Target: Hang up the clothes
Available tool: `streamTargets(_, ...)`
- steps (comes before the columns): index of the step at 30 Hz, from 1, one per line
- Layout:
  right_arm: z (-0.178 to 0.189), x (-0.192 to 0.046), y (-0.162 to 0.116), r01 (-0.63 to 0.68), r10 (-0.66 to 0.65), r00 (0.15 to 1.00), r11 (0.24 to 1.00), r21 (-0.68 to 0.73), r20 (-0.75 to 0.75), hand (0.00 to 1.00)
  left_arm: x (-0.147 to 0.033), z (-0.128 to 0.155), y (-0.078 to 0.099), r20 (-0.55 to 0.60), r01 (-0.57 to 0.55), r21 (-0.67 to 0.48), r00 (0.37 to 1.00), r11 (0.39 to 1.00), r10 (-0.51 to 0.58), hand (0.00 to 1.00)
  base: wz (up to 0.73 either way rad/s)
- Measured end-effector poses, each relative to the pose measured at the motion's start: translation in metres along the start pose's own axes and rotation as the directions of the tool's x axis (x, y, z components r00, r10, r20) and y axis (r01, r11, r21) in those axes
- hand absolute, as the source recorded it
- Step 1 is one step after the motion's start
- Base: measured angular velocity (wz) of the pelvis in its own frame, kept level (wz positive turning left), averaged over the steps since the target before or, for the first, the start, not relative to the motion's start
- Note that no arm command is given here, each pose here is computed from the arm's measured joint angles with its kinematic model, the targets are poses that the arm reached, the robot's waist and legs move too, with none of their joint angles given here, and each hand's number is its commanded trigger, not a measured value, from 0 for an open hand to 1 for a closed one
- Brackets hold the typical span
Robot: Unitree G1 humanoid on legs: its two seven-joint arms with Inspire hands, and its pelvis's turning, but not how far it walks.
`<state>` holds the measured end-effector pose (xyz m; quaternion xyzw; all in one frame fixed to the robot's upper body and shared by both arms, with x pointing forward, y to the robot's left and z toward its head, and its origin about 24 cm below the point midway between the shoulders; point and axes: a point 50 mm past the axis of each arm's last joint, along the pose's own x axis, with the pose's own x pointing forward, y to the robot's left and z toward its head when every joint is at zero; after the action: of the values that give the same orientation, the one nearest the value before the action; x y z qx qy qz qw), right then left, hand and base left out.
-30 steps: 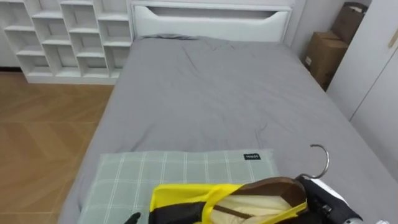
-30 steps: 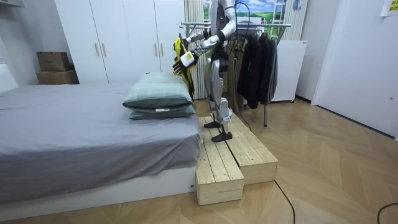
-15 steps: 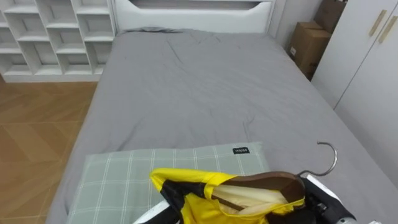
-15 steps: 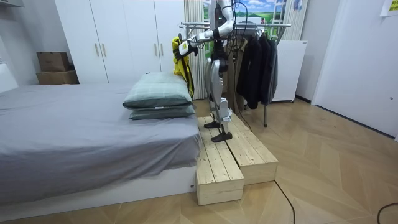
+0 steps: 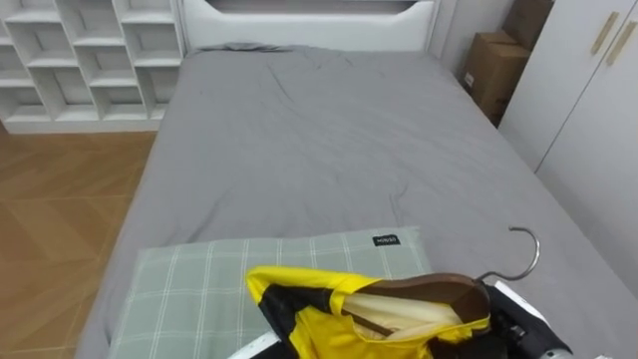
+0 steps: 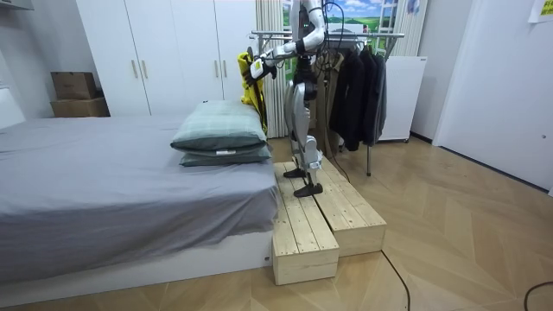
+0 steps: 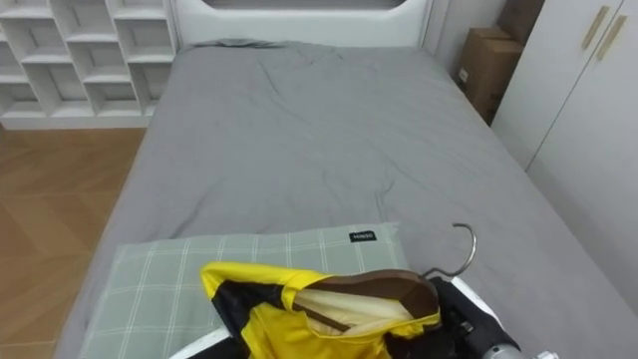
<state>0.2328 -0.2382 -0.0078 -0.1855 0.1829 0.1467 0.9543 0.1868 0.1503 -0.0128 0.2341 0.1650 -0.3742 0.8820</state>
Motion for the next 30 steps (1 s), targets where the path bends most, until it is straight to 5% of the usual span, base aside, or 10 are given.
streamTargets(4, 0.011, 0.004, -0.009, 0.015, -0.014, 1.000, 0.999, -0.041, 0.026, 1.00, -0.001, -0.005, 0.001, -0.020, -0.003, -0.009, 1.000, 1.000, 0.003, 0.00, -0.03)
streamTargets(15, 0.042, 0.001, -0.038, 0.116, -0.101, 0.990, 0.982, -0.149, 0.100, 1.00, -0.017, -0.077, -0.015, -0.310, -0.029, -0.190, 0.950, 0.981, -0.032, 0.00, -0.09)
streamTargets(30, 0.091, -0.014, -0.044, 0.213, -0.140, 0.950, 0.943, -0.254, 0.279, 1.00, -0.017, -0.092, -0.020, -0.382, -0.121, -0.211, 0.924, 0.970, 0.033, 0.00, 0.00)
